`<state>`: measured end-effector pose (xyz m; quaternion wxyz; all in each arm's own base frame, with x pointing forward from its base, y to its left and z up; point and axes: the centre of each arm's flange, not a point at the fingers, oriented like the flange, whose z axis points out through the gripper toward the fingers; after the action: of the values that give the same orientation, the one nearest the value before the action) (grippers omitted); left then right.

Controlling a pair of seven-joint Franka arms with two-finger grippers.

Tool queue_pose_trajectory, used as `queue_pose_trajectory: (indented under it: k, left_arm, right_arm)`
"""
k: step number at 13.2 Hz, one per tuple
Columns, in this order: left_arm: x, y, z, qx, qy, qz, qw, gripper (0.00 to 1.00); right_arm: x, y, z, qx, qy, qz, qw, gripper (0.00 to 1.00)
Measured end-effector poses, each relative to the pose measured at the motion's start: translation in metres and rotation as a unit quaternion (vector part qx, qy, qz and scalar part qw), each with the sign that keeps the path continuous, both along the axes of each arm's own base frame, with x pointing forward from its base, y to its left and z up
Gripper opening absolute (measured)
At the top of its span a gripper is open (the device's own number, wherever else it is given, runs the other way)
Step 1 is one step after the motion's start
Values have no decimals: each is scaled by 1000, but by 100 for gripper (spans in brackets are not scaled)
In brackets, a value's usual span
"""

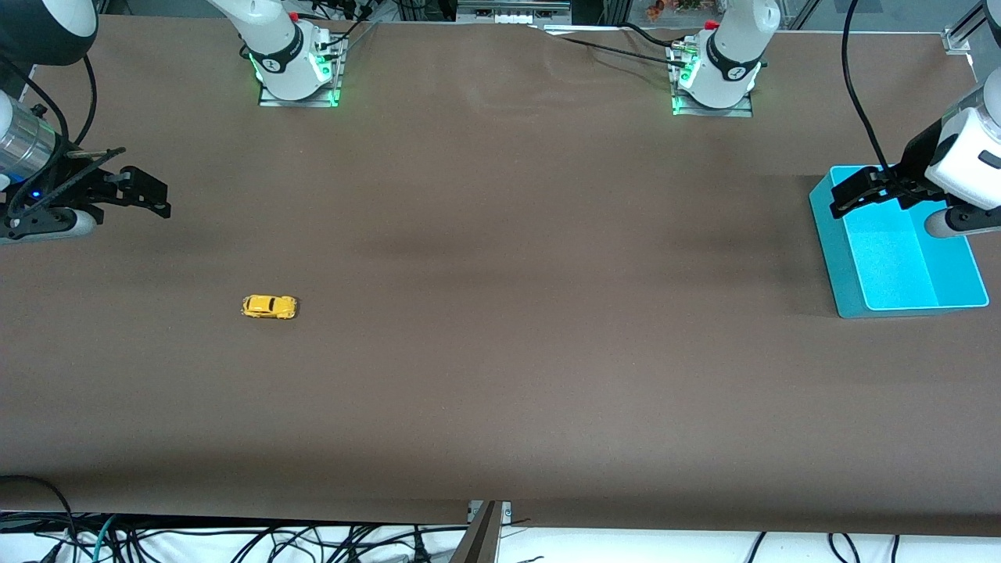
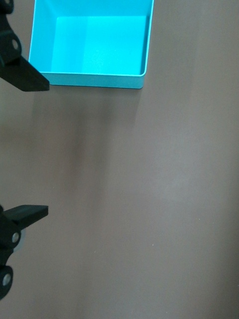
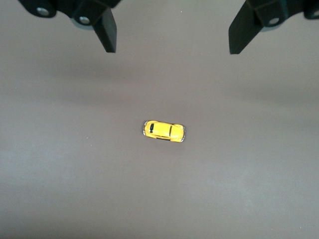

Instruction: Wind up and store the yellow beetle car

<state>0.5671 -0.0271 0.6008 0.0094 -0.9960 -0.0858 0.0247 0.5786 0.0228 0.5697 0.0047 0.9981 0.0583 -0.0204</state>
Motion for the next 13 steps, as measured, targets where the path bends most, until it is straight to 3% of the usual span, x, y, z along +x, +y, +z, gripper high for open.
queue_pose_trajectory:
  k: [8,10,13]
  left_arm:
    - [0,0,0,0,0,0,1000,100]
    - [0,0,0,0,0,0,1000,100]
    - [0,0,0,0,0,0,1000,100]
  right_arm:
    - [23,29,-77,-3,66,37,997,99]
    - [30,37,-108,4,89,114,989,100]
    - [48,36,-161,19,94,239,966,99]
